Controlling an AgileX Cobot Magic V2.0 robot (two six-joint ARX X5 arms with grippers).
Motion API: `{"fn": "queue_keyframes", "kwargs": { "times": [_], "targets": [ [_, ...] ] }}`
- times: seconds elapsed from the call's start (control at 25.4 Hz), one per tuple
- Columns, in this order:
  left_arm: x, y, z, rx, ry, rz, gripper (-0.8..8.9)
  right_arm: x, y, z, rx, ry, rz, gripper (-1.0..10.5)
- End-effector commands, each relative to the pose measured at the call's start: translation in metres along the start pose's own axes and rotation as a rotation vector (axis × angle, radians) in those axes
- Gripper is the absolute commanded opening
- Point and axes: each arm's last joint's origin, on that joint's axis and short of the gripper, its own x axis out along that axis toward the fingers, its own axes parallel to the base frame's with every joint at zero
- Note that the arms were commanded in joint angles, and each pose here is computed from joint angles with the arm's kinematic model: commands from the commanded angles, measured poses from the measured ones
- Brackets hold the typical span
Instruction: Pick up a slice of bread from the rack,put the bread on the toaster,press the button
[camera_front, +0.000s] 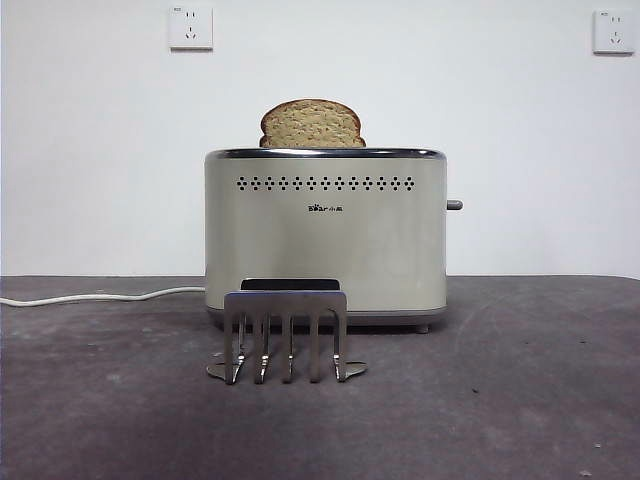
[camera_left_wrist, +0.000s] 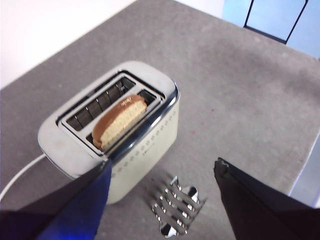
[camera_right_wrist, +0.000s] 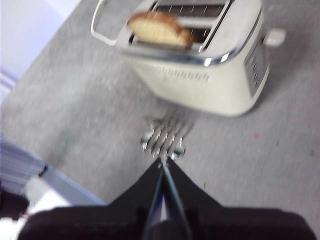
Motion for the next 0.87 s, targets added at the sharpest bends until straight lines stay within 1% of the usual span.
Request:
{"fn": "queue_keyframes", "kwargs": {
  "times": [0.04, 0.08, 0.12, 0.2, 0.24, 0.28, 0.43, 0.87],
  "targets": [
    [0.0004, -0.0006, -0.0021, 0.002, 0.019, -0.004, 3.34, -0.0052, 0.0051, -0.0082, -0.052, 0.013, 0.004, -0.1],
    [0.0003, -0.0007, -0.0029, 0.000, 0.027, -0.007, 2.94, -0.0070, 0.0066, -0.0093, -0.054, 0.010, 0.003, -0.1],
    [0.0003, -0.0009, -0.0037, -0.001, 0.036, -0.009, 2.28, -0.0085, 0.0078, -0.0102, -0.058, 0.005, 0.003, -0.1],
    [0.0002, -0.0013, -0.0059, -0.005, 0.058, -0.013, 0.38, -0.0108, 0.0097, -0.0114, -0.063, -0.002, 0.002, -0.1],
    [0.0000, -0.0016, -0.0069, -0.007, 0.068, -0.014, -0.24, -0.0113, 0.0101, -0.0116, -0.064, -0.004, 0.002, -0.1],
    [-0.0001, -0.0017, -0.0078, -0.008, 0.077, -0.016, -0.07, -0.0117, 0.0104, -0.0118, -0.066, -0.005, 0.001, -0.1],
    [-0.0004, -0.0022, -0.0108, -0.015, 0.109, -0.017, -0.08, -0.0117, 0.0103, -0.0118, -0.065, -0.005, -0.001, 0.0],
    [-0.0003, -0.0022, -0.0111, -0.017, 0.112, -0.018, -0.03, -0.0118, 0.0102, -0.0118, -0.065, -0.005, -0.005, 0.0]
  ]
}}
